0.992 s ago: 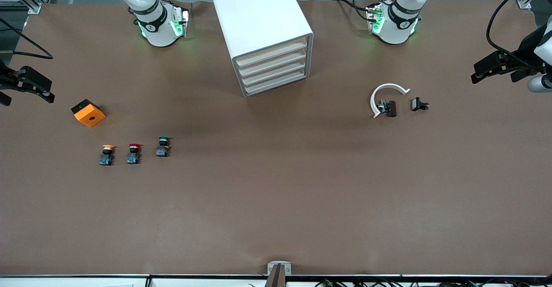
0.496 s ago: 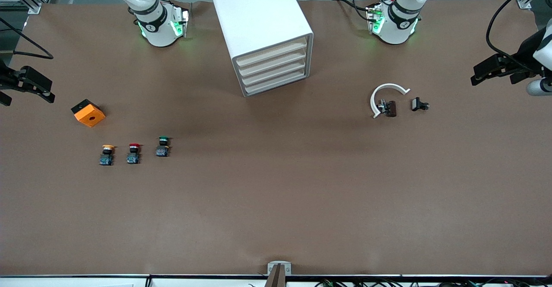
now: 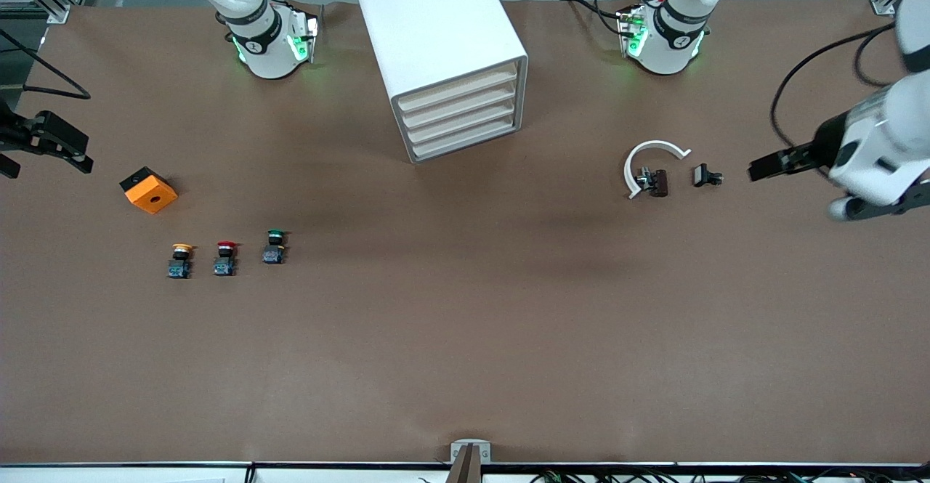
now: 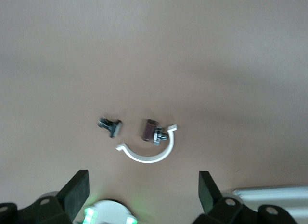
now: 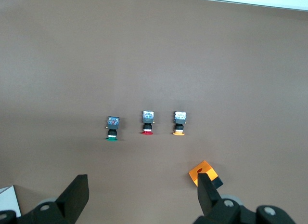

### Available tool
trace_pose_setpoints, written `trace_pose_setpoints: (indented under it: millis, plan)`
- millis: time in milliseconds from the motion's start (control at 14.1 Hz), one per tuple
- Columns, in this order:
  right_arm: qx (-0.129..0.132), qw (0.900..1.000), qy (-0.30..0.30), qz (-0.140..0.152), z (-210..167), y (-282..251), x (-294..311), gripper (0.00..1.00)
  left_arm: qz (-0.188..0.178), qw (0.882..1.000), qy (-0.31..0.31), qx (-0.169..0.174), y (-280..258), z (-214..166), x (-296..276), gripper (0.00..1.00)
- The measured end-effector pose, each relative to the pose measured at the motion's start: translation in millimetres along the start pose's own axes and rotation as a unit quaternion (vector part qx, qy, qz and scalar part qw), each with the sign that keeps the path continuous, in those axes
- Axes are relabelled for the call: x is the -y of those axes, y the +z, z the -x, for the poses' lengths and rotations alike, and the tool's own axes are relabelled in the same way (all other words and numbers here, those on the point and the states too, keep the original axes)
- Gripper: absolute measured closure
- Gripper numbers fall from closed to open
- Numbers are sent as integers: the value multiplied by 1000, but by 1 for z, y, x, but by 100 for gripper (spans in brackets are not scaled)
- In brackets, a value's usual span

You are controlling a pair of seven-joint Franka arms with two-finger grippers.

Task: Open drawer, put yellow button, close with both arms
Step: 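Reach the left gripper to the top drawer while the right gripper reaches the yellow button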

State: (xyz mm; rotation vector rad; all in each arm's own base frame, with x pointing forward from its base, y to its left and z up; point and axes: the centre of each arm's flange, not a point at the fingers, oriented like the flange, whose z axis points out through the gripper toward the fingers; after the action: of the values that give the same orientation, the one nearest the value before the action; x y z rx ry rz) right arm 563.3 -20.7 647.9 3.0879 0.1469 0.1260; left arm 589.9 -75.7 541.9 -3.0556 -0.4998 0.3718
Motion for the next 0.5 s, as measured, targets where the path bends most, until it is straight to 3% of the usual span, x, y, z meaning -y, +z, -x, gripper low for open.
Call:
trace_pose_setpoints:
  millis: [213, 496]
  plan:
    - [2, 1000, 0, 0, -1, 3, -1, 0, -23, 997, -73, 30, 44, -10, -45, 0]
    - [13, 1000, 3, 2, -8, 19, -4, 0, -39, 989, -134, 56, 81, -31, -48, 0]
